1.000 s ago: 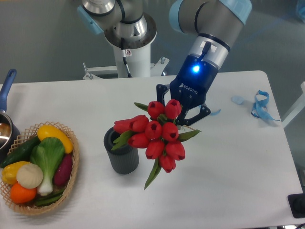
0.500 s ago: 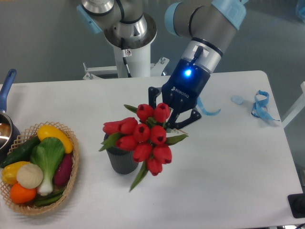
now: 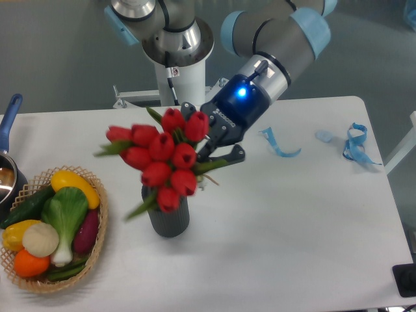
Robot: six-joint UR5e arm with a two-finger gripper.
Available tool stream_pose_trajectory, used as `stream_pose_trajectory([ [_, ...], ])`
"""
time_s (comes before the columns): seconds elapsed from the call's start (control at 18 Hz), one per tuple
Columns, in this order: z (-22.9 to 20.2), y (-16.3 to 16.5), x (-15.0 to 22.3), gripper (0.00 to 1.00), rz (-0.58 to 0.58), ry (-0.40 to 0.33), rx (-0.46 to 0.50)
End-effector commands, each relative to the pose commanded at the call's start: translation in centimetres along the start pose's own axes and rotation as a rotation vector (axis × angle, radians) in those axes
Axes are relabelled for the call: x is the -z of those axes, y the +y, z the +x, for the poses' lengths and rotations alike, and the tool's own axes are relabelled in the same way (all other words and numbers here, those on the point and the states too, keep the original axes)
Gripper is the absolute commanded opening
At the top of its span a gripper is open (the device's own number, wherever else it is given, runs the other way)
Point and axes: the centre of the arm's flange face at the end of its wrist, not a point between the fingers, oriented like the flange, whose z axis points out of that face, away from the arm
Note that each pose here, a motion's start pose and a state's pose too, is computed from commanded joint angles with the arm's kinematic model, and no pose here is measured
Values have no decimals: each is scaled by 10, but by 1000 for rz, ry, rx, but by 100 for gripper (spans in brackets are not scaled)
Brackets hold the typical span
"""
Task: Insert the flowers into the vase
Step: 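Swing the tulip stems over the vase opening and tilt them in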
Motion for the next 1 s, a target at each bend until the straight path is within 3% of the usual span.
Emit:
stream_pose_trajectory([
  [0.67, 27, 40, -20, 15, -2, 44, 42],
  [1.0, 18, 79, -22, 15, -11, 43, 57],
])
